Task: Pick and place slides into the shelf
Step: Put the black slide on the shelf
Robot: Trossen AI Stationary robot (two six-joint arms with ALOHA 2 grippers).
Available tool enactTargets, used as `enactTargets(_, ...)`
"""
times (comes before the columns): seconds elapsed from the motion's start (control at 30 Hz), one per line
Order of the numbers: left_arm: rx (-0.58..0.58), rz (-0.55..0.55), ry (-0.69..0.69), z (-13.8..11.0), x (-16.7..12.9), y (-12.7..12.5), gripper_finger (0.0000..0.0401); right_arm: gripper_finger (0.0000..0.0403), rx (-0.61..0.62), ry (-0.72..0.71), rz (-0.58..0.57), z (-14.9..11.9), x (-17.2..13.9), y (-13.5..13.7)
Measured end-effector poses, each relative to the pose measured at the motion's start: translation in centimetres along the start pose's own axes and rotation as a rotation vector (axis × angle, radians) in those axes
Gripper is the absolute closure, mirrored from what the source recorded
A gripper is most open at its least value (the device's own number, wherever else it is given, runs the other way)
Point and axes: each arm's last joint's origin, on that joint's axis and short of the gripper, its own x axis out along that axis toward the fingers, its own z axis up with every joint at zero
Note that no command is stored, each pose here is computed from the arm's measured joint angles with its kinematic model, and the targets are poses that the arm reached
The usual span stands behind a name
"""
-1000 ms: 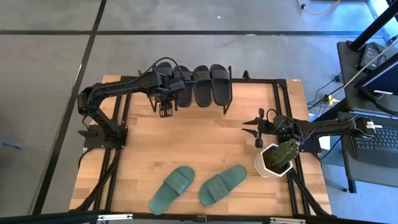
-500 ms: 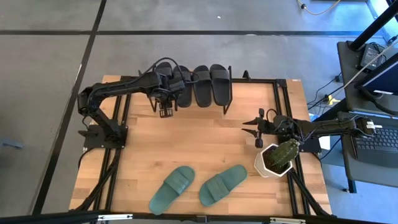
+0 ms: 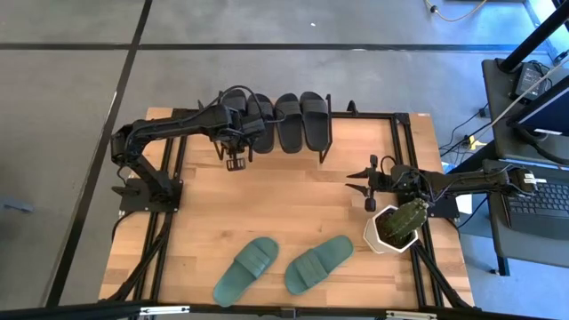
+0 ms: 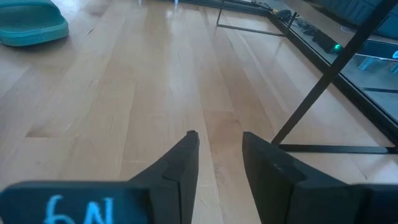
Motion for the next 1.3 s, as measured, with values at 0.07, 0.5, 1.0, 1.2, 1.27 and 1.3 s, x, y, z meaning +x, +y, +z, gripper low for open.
enactTargets(0.07, -0.01, -0.001, 0.005, 0.0, 0.0, 0.0, 0.0391, 0.0277, 0.0, 0.0, 0.0, 0.0, 0.0, 0.0)
enactTargets(0.5, -0.025, -0.005, 0.01, -0.1, -0.1, -0.5, 0.0398, 0.0277, 0.0, 0.0, 0.0, 0.0, 0.0, 0.0)
enactTargets(1.0, -0.008, -0.005, 0.004, 0.0, -0.3, -1.0, 0.0393, 0.0277, 0.002, 0.0, 0.0, 0.0, 0.0, 0.0)
enactTargets(1.2, -0.005, 0.0, 0.004, 0.0, -0.3, -1.0, 0.0367, 0.0277, 0.004, 0.0, 0.0, 0.0, 0.0, 0.0)
enactTargets(1.27, -0.005, 0.001, 0.004, 0.0, -0.3, -1.0, 0.036, 0.0277, 0.004, 0.0, 0.0, 0.0, 0.0, 0.0)
enactTargets(1.3, -0.005, 0.001, 0.004, 0.0, -0.3, -1.0, 0.0356, 0.0277, 0.004, 0.0, 0.0, 0.0, 0.0, 0.0)
